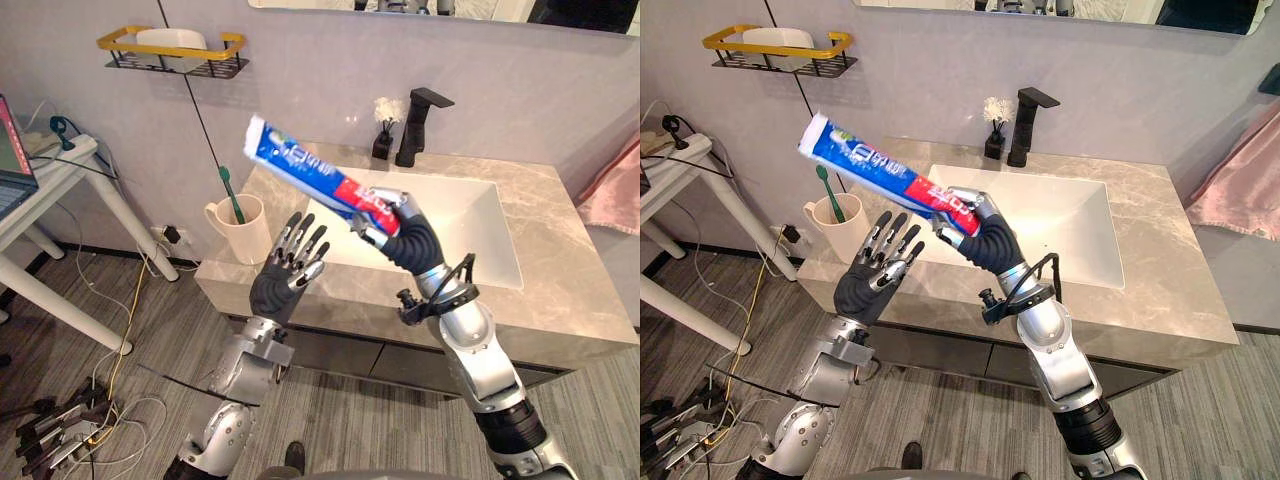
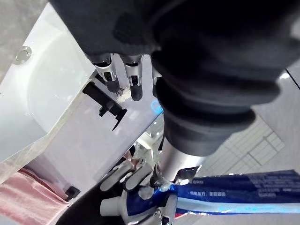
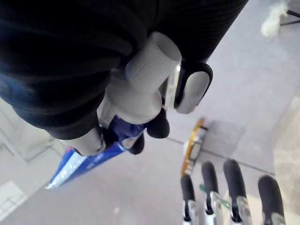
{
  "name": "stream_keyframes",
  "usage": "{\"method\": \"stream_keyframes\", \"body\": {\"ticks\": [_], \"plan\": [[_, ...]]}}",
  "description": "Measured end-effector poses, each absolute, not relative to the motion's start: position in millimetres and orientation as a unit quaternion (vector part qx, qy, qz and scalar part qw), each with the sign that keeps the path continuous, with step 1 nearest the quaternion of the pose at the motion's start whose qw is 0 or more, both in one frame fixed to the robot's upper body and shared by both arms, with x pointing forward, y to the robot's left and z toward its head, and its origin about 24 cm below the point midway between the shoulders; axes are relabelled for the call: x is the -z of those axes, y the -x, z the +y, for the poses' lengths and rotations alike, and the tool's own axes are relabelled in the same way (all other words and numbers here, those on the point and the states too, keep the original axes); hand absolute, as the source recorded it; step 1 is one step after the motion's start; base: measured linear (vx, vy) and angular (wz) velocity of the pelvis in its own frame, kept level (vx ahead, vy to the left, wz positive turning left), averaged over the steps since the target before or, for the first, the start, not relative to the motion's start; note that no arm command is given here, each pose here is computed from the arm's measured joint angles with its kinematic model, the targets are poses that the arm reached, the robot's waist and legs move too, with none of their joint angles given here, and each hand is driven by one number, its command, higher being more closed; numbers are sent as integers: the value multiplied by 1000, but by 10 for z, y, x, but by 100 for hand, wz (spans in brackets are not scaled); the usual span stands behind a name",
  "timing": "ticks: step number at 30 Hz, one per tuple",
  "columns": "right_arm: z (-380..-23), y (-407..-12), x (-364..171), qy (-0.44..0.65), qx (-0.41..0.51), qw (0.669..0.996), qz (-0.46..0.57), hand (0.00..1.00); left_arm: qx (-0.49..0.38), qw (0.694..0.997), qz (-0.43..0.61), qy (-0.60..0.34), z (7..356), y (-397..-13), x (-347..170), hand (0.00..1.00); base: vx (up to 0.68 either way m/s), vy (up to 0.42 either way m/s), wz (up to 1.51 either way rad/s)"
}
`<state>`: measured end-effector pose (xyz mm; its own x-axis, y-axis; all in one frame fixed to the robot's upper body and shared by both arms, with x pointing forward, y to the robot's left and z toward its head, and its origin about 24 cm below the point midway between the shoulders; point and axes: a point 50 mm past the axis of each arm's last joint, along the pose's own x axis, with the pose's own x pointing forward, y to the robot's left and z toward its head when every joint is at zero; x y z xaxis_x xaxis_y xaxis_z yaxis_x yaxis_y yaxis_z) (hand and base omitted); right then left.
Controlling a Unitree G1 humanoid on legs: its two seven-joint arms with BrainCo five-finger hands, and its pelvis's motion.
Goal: Organize washtable
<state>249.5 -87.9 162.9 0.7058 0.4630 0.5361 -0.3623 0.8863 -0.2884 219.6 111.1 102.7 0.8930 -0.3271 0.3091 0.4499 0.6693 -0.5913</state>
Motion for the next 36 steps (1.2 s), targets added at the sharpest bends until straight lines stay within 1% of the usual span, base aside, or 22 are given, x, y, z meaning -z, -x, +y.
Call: {"method": "stream_keyframes", "body": {"ticks": [6, 20, 21, 36], "plan": [[-821, -2490, -1419, 90, -249, 928, -264, 100, 219, 907, -97, 347, 1078, -2240, -1089, 0, 8, -2, 5], [-910, -2391, -1017, 106, -250, 946, -176, 100, 216, 908, -99, 346, 1087, -2246, -1094, 0, 0, 0, 0], [-912, -2384, -1006, 105, -250, 947, -174, 100, 216, 908, -98, 346, 1087, -2246, -1094, 100, 2, 1, -3], [-808, -2354, -1006, 87, -261, 945, -176, 100, 203, 901, -101, 369, 1055, -2264, -1116, 100, -10, 0, -9]]}}
